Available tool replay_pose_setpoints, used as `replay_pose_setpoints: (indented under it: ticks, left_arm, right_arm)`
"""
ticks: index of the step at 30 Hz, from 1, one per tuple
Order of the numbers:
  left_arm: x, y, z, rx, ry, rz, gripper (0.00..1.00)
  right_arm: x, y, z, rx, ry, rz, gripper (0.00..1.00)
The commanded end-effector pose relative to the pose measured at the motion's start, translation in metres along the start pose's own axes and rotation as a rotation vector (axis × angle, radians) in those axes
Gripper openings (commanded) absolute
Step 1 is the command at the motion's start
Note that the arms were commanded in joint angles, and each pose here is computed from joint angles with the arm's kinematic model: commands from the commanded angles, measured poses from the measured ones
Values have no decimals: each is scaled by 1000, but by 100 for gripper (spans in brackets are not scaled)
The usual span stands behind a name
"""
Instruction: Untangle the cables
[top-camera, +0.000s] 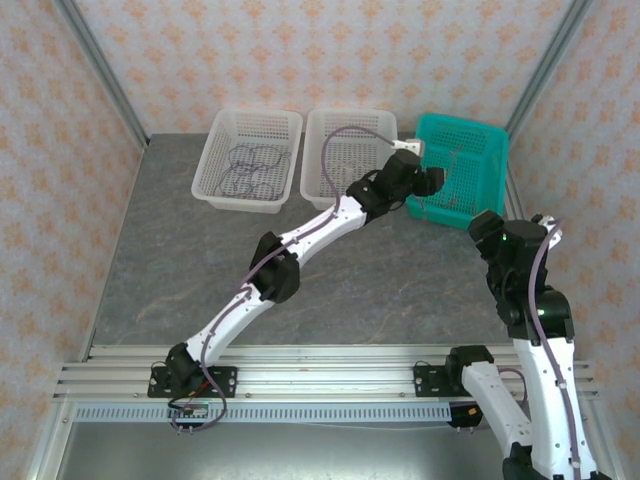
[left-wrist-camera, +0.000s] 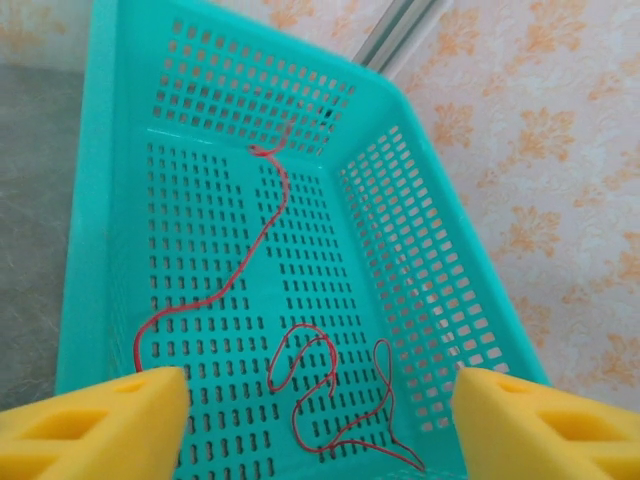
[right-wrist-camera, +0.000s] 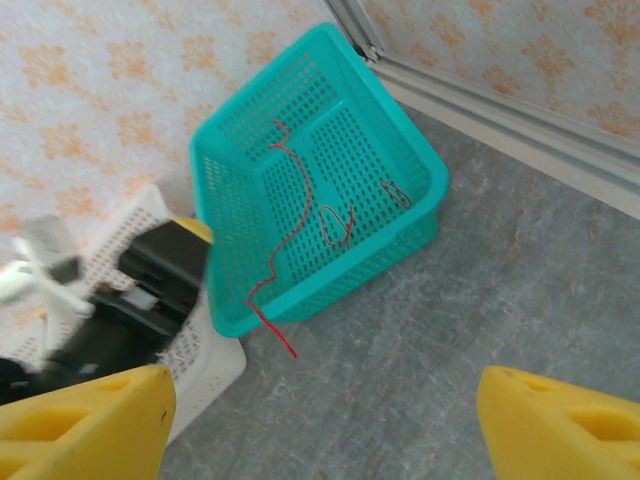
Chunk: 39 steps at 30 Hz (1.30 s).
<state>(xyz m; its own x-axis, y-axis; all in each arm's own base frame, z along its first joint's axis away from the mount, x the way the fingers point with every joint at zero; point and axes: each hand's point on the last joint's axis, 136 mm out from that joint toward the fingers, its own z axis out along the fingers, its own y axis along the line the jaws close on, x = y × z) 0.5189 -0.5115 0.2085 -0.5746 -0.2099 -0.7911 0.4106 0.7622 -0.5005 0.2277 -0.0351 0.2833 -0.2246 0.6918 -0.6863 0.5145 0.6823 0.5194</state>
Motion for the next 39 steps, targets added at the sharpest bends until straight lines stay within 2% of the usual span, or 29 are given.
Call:
replay_pose_setpoints:
  ticks: [1, 3, 4, 7, 12, 14, 17, 20, 24, 26, 28, 30, 31, 33, 34, 35, 37, 39]
  left_arm:
    - [-99, -57, -90, 87, -146, 107, 78]
    - [-115, -57, -123, 106, -204, 129, 81]
    - [-120, -51, -141, 111, -242, 128, 86]
    - [-126, -25, -200, 79, -300, 156, 89]
    - [-85, 30, -279, -106, -243, 329, 92]
    - [-66, 59, -313, -199, -234, 371, 94]
    - [-45, 103, -359, -356, -253, 398, 100]
    - [-22, 152, -401, -537, -272, 419, 100]
    - [3, 202, -446, -728, -306, 451, 100]
    - [12, 224, -463, -822, -320, 449, 100]
    - [19, 247, -475, -913, -328, 430, 100]
    - [25, 267, -478, -980, -317, 417, 100]
    - [27, 278, -476, -1007, -305, 418, 100]
    - [29, 295, -474, -1052, -297, 428, 100]
    - [29, 306, -474, -1073, -310, 409, 100]
    - [31, 316, -474, -1080, -323, 377, 100]
    - [35, 342, -471, -1084, -354, 285, 100]
    - [39, 361, -463, -1085, -343, 275, 100]
  right_arm:
    - [13, -8, 12, 22, 22, -41, 79]
    - [25, -9, 23, 7, 45, -80, 79]
    - [31, -10, 29, 1, 56, -104, 80]
    - [52, -12, 49, -36, 81, -195, 81]
    - [76, -25, 84, -61, 40, -330, 82]
    - [84, -28, 99, -94, -12, -384, 82]
    - [80, -26, 108, -106, -88, -431, 84]
    - [77, -19, 123, -153, -181, -473, 87]
    - [94, -23, 156, -136, -176, -522, 91]
    - [95, -16, 168, -130, -160, -546, 93]
    - [91, -5, 181, -161, -222, -547, 95]
    - [90, -1, 195, -118, -202, -622, 98]
    - [94, -8, 208, -122, -209, -604, 100]
    - [87, -18, 222, -126, -300, -523, 99]
    - [93, -26, 222, -78, -195, -533, 99]
    - [91, -26, 223, -57, -158, -533, 99]
    - [81, -30, 223, -47, -275, -489, 99]
    - [80, -37, 222, 21, -219, -488, 99]
